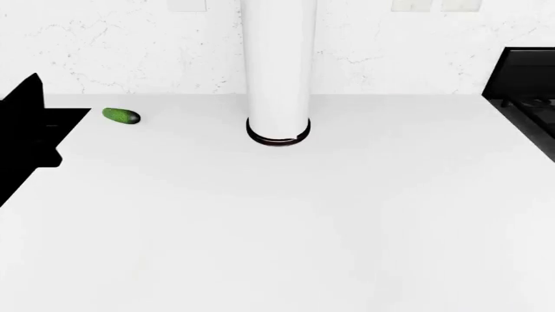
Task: Pick the egg from the counter and place it in the cabinet.
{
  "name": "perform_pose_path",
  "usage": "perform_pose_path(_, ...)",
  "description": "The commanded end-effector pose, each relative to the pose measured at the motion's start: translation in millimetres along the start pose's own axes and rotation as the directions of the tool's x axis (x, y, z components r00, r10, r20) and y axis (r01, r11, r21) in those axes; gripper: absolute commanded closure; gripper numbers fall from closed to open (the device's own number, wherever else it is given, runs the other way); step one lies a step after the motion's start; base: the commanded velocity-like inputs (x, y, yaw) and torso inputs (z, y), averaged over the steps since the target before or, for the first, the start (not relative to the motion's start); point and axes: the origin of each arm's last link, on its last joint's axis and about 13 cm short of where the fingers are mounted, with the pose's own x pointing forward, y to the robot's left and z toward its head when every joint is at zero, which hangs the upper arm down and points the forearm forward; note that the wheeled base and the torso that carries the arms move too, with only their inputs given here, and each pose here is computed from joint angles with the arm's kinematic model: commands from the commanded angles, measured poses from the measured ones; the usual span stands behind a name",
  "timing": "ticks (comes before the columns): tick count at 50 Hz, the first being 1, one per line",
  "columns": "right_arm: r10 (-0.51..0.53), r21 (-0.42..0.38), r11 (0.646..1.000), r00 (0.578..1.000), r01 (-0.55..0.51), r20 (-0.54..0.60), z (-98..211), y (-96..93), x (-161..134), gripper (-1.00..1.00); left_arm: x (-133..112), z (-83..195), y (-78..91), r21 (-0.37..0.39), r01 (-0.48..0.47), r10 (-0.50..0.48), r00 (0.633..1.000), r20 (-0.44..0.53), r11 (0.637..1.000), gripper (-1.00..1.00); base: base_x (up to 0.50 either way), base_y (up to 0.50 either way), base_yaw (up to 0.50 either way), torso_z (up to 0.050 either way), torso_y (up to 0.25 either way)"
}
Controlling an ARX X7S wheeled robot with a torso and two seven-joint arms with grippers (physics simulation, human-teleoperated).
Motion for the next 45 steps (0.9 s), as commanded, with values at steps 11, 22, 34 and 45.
perform_pose_path(11,-0.021,-0.042,0.999,1.000,0.022,0.009,21.0,-13.4,46.0,1.00,2.1,-2.8,-0.2,-0.004,0.000,0.000,1.000,-0.002,1.000,-1.00,0.00,0.00,0.00,0.000,0.000)
perform_pose_path(22,-0.040,-0.056,0.998,0.998,0.042,0.044,44.2,-22.5,51.9,1.00,3.2,-3.8,0.5,-0.006,-0.001,0.001,1.000,-0.002,1.000,-1.00,0.00,0.00,0.00,0.000,0.000)
perform_pose_path(34,-0.077,-0.041,0.996,0.997,0.078,0.015,47.3,-35.5,80.4,1.00,4.7,-4.9,-0.9,-0.007,0.004,-0.004,1.000,-0.003,1.000,-1.00,0.00,0.00,0.00,0.000,0.000)
perform_pose_path(45,-0.101,-0.027,0.995,0.994,0.100,-0.042,34.8,-43.3,112.0,1.00,4.9,-5.6,-1.9,-0.006,0.007,-0.007,1.000,-0.005,1.000,-1.00,0.00,0.00,0.00,0.000,0.000)
